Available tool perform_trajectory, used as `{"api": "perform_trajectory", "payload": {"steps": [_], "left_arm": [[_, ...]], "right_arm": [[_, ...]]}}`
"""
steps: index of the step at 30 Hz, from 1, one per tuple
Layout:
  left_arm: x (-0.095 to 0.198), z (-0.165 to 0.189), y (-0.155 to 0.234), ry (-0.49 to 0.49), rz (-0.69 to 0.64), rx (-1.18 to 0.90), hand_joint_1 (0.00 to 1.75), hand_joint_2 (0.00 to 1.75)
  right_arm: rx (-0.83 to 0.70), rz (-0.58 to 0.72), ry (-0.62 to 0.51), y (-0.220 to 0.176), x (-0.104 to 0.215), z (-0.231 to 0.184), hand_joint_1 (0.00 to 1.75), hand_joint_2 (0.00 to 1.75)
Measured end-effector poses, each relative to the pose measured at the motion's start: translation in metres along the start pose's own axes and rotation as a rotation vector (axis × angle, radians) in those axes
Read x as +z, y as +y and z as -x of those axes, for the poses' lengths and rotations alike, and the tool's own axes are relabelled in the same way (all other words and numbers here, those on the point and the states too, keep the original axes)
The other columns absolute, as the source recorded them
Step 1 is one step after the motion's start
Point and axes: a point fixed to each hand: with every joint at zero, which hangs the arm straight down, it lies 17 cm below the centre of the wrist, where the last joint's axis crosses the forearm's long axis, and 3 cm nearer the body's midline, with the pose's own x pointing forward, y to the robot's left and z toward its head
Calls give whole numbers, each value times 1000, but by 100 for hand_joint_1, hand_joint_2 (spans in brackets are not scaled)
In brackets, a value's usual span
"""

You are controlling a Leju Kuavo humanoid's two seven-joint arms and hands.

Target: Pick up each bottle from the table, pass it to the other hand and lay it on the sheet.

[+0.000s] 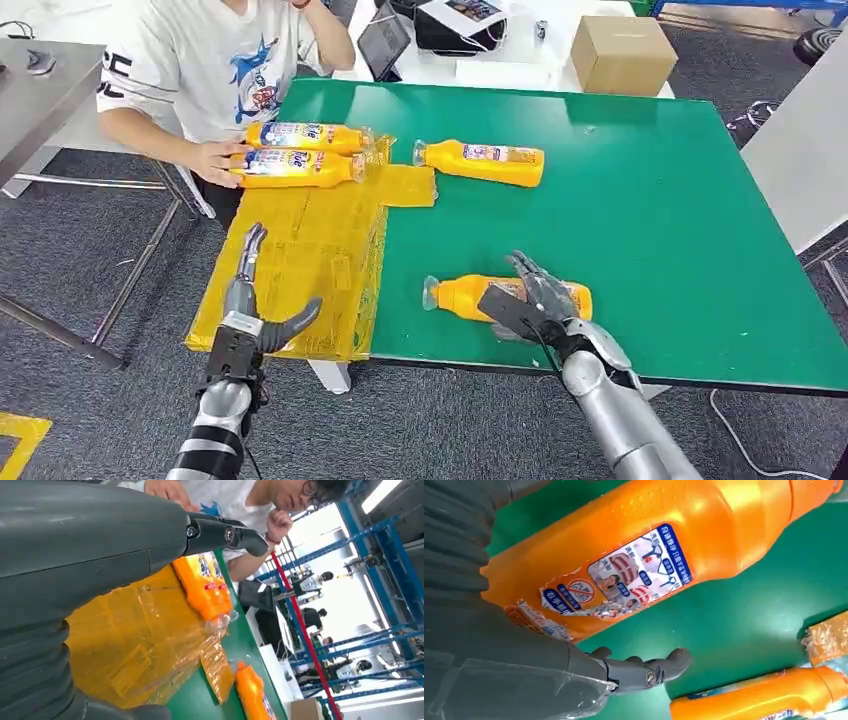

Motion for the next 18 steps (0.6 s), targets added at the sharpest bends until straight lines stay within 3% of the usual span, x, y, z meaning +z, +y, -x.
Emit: {"api": "perform_trajectory", "payload": {"steps": [10,18], "left_arm": [[1,5,-7,17,17,13,0,175],[3,11,-13,34,38,29,0,175]], "right_arm": [[29,-29,17,3,-5,7,0,175],[155,-115,75,2,-5,30,0,175]]}}
